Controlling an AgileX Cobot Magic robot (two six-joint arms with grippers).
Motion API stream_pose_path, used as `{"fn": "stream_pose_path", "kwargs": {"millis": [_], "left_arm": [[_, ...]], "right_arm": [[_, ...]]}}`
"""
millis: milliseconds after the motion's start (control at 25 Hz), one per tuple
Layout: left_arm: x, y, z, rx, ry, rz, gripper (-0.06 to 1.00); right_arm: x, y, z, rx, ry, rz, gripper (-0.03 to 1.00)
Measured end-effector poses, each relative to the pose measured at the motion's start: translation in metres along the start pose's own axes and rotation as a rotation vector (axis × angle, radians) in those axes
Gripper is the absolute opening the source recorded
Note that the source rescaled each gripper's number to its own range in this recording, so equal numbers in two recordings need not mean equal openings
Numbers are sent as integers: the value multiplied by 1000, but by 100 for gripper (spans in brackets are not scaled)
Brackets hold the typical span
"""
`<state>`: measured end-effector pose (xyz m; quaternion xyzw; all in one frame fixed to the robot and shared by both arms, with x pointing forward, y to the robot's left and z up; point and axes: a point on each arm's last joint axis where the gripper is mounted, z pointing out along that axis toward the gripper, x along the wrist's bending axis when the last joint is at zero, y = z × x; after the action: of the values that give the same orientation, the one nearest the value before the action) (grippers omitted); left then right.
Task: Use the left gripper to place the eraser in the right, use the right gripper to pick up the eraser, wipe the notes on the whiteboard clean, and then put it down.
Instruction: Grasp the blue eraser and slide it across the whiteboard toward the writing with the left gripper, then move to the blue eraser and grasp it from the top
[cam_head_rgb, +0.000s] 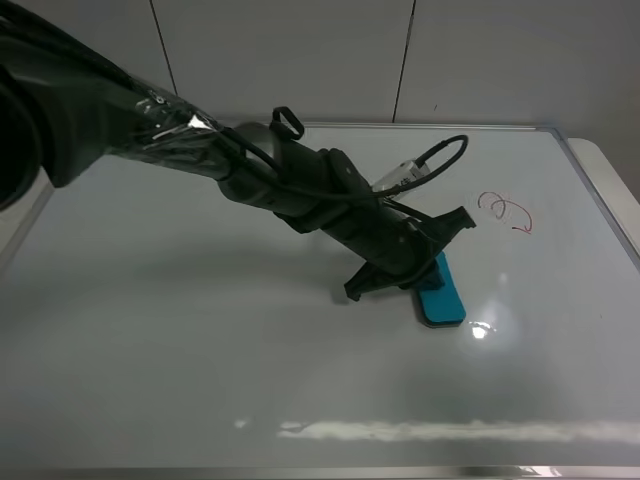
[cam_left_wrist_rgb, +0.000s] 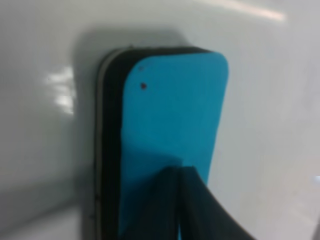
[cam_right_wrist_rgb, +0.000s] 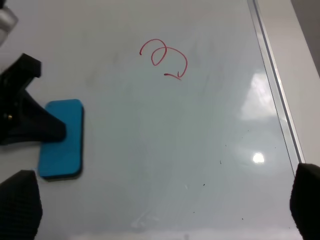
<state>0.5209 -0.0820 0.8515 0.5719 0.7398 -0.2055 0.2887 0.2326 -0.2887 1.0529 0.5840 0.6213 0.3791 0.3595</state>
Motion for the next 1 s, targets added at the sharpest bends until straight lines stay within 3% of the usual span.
{"fn": "stream_pose_path", "kwargs": {"millis": [360, 640, 760, 1000], "left_arm": [[-43, -18, 53, 65, -141, 11, 0], [-50, -17, 53, 57, -157, 88, 0], [-62, -18, 39, 32, -160, 200, 0], [-125, -13, -47, -101, -258, 507, 0]], "right_arm": [[0, 0, 0, 0, 0, 0, 100], [0, 0, 0, 0, 0, 0, 100], [0, 0, 0, 0, 0, 0, 100], [0, 0, 0, 0, 0, 0, 100]]}}
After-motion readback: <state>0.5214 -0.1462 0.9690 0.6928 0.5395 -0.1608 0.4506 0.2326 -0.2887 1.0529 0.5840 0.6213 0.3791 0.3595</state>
